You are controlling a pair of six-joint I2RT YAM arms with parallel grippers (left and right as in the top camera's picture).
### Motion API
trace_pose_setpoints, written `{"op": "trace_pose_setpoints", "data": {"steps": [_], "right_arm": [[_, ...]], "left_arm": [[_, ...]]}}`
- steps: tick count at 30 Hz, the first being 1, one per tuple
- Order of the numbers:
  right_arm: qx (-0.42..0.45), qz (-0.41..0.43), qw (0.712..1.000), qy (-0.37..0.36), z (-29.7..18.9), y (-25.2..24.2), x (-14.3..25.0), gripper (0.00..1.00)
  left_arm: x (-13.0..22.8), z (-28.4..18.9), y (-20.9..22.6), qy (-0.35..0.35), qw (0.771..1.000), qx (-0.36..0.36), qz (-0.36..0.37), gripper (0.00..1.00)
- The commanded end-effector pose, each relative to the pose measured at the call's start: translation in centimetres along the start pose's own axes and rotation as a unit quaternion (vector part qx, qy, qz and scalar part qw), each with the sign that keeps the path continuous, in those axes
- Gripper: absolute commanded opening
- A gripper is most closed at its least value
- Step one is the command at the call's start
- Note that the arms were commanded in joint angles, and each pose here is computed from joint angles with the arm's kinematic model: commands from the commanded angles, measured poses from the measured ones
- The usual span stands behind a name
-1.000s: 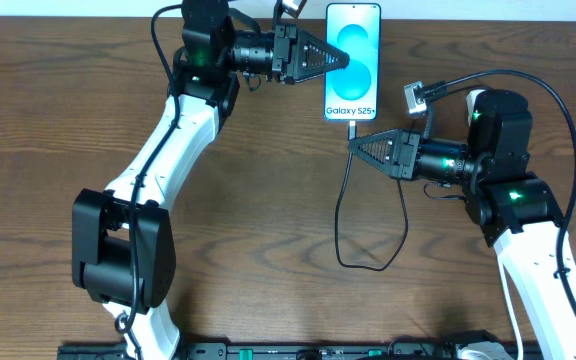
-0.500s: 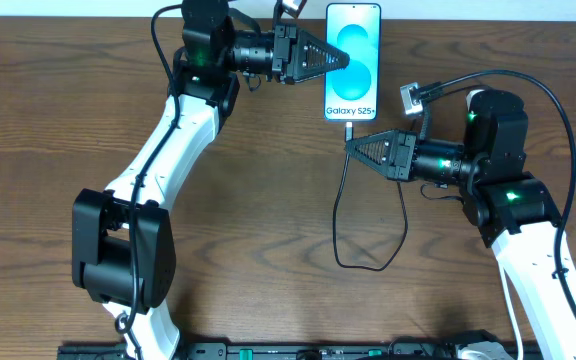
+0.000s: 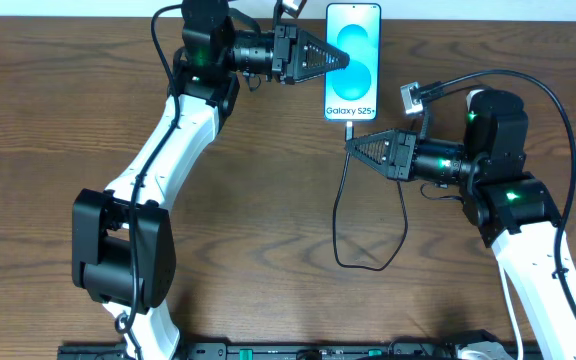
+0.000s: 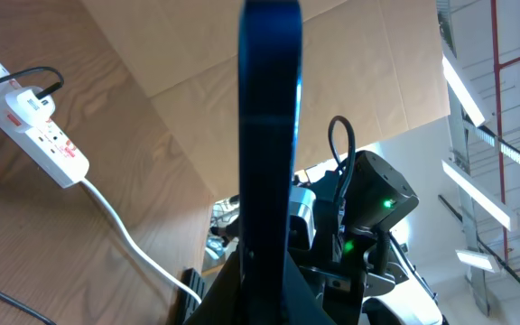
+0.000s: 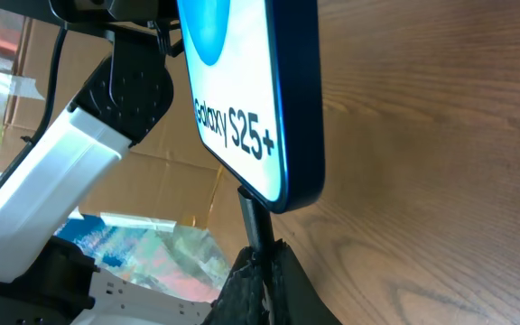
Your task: Plug charger to phone and switch on socket
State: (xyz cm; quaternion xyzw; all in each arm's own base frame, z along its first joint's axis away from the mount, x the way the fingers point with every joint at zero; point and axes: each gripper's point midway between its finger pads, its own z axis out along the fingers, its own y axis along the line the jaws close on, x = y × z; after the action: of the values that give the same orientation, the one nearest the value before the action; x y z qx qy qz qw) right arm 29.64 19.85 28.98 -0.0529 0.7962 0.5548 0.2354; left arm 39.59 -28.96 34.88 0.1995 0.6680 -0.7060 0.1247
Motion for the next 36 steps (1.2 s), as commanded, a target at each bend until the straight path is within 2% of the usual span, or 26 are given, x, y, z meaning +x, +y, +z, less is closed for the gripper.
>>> {"op": "trace_pose_setpoints", "data": {"steps": [1, 36], "right_arm": [[-0.006, -0.003, 1.000, 0.001, -0.02, 0.45, 0.04, 0.01], [-0.013, -0.016, 1.000, -0.010, -0.07, 0.93, -0.64, 0.01]], "left_arm": [[-0.42, 0.07, -1.65, -0.004, 1.000, 0.003, 0.028, 0.07], [-0.04, 0.06, -1.75, 0.006, 0.999, 0.006, 0.038, 0.07]]}}
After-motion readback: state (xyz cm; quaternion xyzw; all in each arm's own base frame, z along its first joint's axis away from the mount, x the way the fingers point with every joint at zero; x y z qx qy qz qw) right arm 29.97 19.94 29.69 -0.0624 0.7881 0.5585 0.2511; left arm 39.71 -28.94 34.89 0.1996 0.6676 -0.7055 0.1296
